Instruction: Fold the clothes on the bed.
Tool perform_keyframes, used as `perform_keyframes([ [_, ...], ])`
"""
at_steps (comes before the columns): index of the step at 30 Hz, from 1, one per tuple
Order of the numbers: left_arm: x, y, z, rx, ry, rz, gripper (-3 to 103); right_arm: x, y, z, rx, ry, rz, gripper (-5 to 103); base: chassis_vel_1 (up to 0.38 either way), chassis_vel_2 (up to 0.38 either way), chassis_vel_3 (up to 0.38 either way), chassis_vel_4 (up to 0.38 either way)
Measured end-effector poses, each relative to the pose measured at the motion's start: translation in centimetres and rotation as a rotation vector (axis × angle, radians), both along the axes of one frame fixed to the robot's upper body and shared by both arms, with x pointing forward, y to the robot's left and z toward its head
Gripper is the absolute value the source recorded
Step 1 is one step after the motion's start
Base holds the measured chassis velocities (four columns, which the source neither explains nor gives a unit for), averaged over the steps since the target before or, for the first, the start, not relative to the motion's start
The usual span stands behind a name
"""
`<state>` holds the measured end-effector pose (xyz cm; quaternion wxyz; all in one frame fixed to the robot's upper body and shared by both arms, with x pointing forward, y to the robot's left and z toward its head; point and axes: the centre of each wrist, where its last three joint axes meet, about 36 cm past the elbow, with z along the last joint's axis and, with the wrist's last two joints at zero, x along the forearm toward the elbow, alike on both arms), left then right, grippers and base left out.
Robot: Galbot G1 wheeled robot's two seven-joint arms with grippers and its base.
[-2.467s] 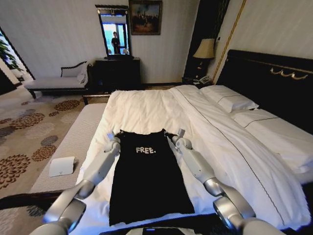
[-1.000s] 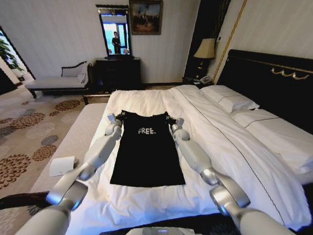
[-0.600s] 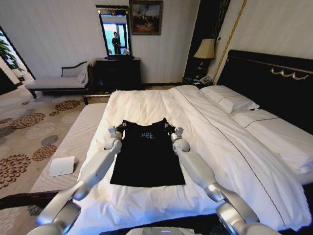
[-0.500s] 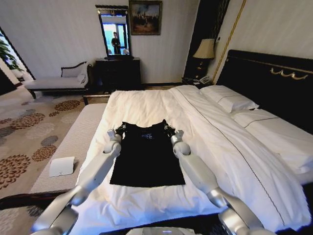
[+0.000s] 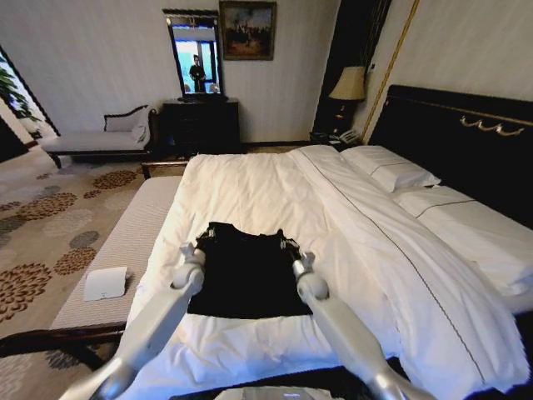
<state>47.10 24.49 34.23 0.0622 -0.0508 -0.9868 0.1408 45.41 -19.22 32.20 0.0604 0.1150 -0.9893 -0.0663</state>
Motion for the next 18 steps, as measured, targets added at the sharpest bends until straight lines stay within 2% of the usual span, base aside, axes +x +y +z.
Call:
perform_keyframes([
  [2,-2.5,-0.2,-1.0,-0.006,0.011,0.006,2,-2.0,-0.2,-0.2,0.016,-0.002,-0.011,1,0.0,0.0,0.0,0.0],
  [6,-4.5,0.2,-1.7,0.003,0.011,0.012,2,-4.1,0.0,-0.4,0.029,0.008,-0.015,1,0.0,0.0,0.0,0.0],
  [11,-9.5,1.2,-2.4,0.013,0.034,0.019,2,-8.6,-0.1,-1.5,0.048,0.042,-0.052,1,0.0,0.0,0.0,0.0],
  [13,-10.0,1.2,-2.5,0.017,0.036,0.02,2,-9.1,0.0,-1.6,0.049,0.046,-0.053,1,0.0,0.0,0.0,0.0],
  [16,-12.6,1.8,-2.8,0.045,0.041,0.041,2,-11.1,0.5,-1.6,0.046,0.037,-0.053,1,0.0,0.0,0.0,0.0],
  [18,-12.9,2.0,-2.8,0.047,0.042,0.046,2,-11.3,0.6,-1.4,0.05,0.035,-0.053,1,0.0,0.0,0.0,0.0],
])
